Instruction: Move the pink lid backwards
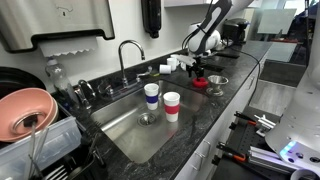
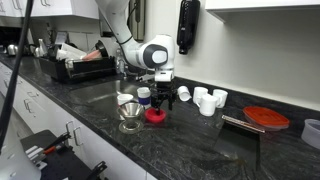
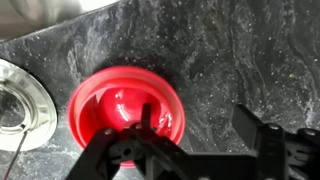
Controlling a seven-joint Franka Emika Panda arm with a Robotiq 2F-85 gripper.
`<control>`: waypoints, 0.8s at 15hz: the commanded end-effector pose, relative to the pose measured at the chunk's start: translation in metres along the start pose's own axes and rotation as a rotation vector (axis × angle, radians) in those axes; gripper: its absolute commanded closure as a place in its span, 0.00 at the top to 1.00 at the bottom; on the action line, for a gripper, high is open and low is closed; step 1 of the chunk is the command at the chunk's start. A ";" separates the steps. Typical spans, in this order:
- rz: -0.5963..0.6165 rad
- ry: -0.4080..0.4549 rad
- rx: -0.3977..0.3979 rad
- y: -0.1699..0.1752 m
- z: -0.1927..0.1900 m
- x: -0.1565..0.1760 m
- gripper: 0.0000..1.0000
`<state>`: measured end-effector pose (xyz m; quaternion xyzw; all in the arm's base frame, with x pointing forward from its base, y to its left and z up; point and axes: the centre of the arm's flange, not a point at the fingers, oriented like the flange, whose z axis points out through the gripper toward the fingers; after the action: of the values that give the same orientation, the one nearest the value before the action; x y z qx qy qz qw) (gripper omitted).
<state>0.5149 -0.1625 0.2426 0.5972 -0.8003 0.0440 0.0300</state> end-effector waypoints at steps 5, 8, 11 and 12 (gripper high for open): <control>0.056 -0.051 -0.027 -0.009 0.002 0.002 0.23; 0.075 -0.059 -0.023 -0.012 0.000 0.002 0.04; 0.092 -0.060 -0.003 -0.016 -0.006 0.004 0.03; 0.095 -0.060 0.004 -0.017 -0.008 0.004 0.04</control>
<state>0.5229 -0.1666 0.2470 0.5662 -0.8237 0.0291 0.0079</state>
